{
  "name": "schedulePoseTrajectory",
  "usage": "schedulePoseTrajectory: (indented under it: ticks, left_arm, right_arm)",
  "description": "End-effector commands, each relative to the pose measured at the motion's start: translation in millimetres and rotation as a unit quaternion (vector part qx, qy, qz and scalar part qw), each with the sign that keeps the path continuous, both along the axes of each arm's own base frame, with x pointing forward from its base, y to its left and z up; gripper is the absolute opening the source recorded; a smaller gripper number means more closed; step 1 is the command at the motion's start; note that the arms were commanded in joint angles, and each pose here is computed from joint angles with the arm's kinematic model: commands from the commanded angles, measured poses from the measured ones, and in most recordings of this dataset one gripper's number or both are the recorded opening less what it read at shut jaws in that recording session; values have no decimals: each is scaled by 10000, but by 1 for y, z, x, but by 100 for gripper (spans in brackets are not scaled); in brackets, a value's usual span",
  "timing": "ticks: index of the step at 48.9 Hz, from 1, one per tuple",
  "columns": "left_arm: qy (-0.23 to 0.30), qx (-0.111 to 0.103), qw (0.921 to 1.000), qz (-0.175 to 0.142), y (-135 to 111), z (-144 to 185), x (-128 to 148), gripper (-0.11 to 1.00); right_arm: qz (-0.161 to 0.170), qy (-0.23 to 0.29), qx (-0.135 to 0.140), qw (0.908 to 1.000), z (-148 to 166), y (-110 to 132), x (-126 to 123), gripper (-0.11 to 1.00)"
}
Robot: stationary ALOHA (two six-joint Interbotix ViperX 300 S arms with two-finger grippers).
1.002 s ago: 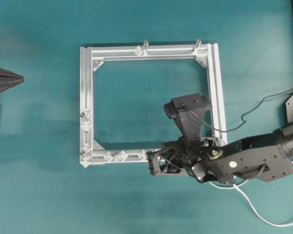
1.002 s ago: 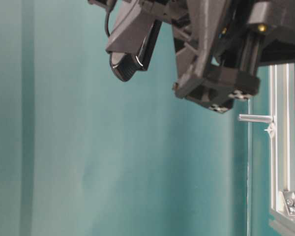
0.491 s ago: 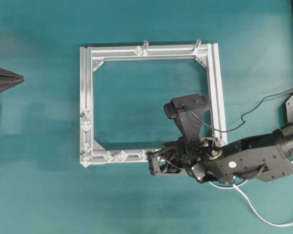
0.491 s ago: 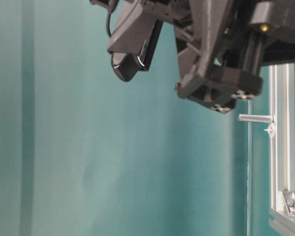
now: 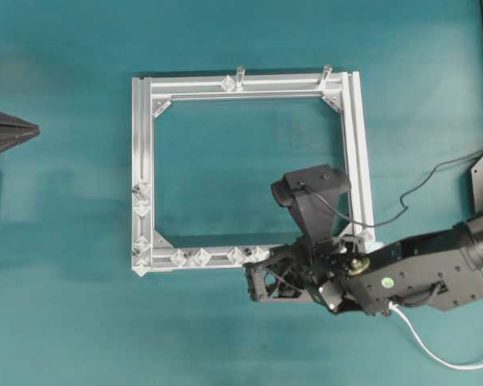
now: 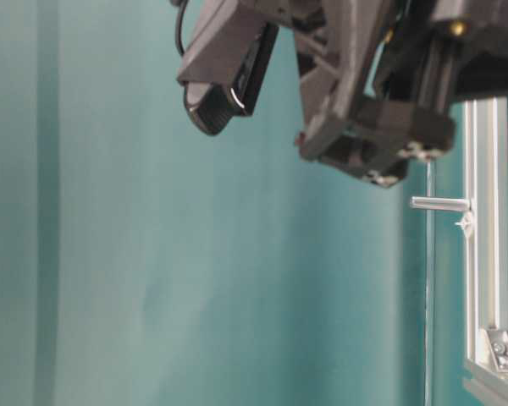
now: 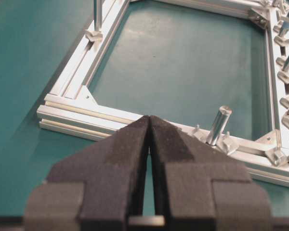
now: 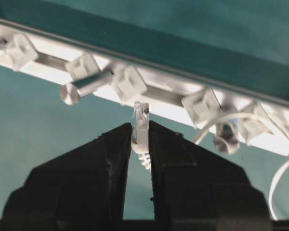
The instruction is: Move the cable alternately left and right between 8 closely spaced pins so it hooks onto each one.
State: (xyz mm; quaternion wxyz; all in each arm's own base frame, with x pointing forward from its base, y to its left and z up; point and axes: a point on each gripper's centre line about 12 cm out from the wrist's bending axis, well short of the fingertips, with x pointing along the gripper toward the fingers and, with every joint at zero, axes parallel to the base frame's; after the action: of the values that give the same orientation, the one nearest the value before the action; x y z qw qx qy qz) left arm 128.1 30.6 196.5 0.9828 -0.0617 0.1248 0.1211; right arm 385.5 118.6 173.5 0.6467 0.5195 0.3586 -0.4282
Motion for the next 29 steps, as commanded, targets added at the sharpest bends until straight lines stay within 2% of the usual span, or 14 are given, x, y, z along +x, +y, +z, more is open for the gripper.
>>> schedulePoseTrajectory:
  ticks: [1, 20, 29]
  left_arm:
    - [-57, -8, 10000, -3, 0, 4, 1, 0]
    - [-57, -8, 10000, -4, 0, 5, 2, 0]
    - [-57, -8, 10000, -4, 0, 5, 2, 0]
  right_arm:
    - [44, -106, 86, 9999, 12, 10, 1, 14]
    - [175, -76, 95, 9998, 15, 34, 11, 14]
    - [66, -100, 166, 9998, 15, 45, 12, 14]
